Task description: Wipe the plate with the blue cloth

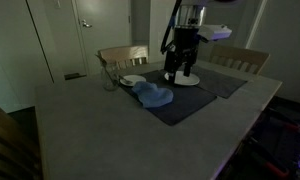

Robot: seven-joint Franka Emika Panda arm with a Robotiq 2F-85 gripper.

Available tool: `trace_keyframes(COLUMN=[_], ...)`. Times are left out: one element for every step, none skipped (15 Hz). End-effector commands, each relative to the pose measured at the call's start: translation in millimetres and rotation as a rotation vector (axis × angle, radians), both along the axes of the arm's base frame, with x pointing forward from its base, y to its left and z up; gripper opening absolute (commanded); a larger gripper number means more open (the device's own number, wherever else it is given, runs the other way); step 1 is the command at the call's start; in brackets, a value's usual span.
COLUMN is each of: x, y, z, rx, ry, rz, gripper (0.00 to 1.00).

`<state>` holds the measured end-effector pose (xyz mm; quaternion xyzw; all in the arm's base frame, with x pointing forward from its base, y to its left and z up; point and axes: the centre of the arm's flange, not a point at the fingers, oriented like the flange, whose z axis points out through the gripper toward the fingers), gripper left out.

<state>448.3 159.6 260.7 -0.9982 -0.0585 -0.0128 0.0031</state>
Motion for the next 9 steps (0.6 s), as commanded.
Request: trace_keyframes(x=[45.2, 56.1, 66.7, 79.4, 91.9, 105.7, 116.4, 126.3, 135.5], y=[-12.7, -15.5, -17.4, -19.7, -21.3, -21.6, -21.5, -20.9, -20.0], z=[-29.2, -33.6, -39.3, -44.9, -49.8, -52.1, -55.4, -57.8, -61.9], rx=[0.067, 0.084, 0.097, 0.103, 0.121, 0.130, 0.137, 0.142, 0.151], ry=[-0.055, -0.070, -0.081, -0.093, -0.107, -0.115, -0.124, -0.131, -0.136], rz=[0.063, 0.077, 0.095, 0.123, 0.145, 0.173, 0.201, 0.227, 0.255], gripper=[1.00, 1.00, 1.00, 1.00, 1.00, 1.00, 1.00, 1.00, 1.00])
